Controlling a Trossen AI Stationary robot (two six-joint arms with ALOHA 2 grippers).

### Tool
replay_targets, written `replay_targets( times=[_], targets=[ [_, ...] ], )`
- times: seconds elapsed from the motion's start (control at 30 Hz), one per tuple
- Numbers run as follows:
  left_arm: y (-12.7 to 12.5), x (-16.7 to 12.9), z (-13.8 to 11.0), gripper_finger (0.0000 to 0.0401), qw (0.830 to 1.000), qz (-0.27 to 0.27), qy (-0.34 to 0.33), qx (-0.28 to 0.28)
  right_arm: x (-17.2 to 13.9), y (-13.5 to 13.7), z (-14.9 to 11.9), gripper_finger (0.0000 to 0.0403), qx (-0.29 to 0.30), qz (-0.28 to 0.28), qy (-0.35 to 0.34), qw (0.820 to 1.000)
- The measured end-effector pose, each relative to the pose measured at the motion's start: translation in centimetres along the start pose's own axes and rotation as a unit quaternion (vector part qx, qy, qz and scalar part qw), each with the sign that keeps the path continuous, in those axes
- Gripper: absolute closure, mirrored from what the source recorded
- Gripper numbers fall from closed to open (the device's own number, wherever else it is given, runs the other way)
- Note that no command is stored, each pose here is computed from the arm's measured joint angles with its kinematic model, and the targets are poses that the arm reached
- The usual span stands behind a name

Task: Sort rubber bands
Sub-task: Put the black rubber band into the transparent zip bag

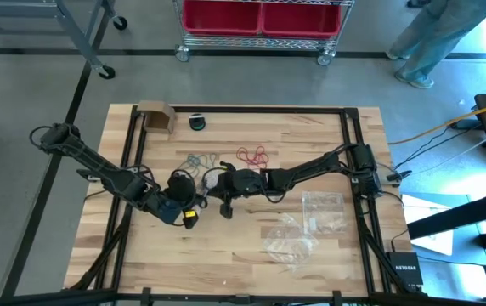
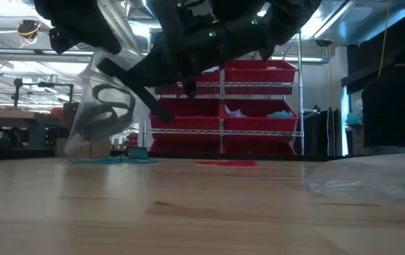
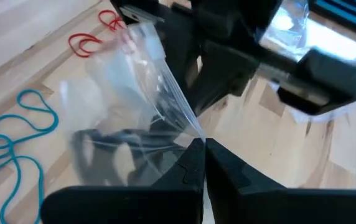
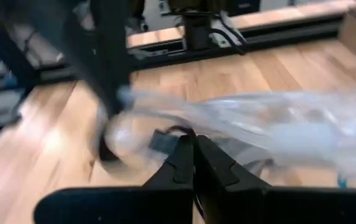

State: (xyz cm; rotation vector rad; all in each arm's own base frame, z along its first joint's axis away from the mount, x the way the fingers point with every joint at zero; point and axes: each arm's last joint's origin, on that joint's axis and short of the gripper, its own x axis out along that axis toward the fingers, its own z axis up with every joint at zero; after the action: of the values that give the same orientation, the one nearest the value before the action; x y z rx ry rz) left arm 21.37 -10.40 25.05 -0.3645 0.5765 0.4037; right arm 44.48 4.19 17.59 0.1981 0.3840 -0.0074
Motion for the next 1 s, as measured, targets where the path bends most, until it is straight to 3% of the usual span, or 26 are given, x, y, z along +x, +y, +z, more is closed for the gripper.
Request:
replay_targets(
  times=[0.2, 0.43, 0.57, 0.87, 1.0],
  targets=[
    [0.1, 1.4, -1.5, 0.0401, 1.0, 0.025, 0.013, 0.001, 0.0, -0.1, 0.0, 0.0403, 0.136, -0.014, -0.007, 0.991],
    [0.1, 2.3, -2.2, 0.0401, 0.998, 0.056, -0.008, 0.003, 0.0, -0.4, -0.3, 0.0403, 0.237, -0.063, -0.011, 0.969],
    [-0.4, 2.6, -2.1, 0.0401, 0.999, 0.045, -0.022, 0.008, 0.0, -0.5, -0.3, 0.0393, 0.283, -0.07, -0.019, 0.956],
    [-1.0, 2.9, -0.9, 0.0401, 0.996, 0.036, -0.075, 0.012, -0.1, -0.4, -0.1, 0.0356, 0.298, -0.071, -0.027, 0.952],
    [-0.7, 3.1, -0.9, 0.0401, 0.996, 0.046, -0.07, 0.021, -0.1, -0.4, 0.0, 0.032, 0.279, -0.063, -0.029, 0.958]
  ],
)
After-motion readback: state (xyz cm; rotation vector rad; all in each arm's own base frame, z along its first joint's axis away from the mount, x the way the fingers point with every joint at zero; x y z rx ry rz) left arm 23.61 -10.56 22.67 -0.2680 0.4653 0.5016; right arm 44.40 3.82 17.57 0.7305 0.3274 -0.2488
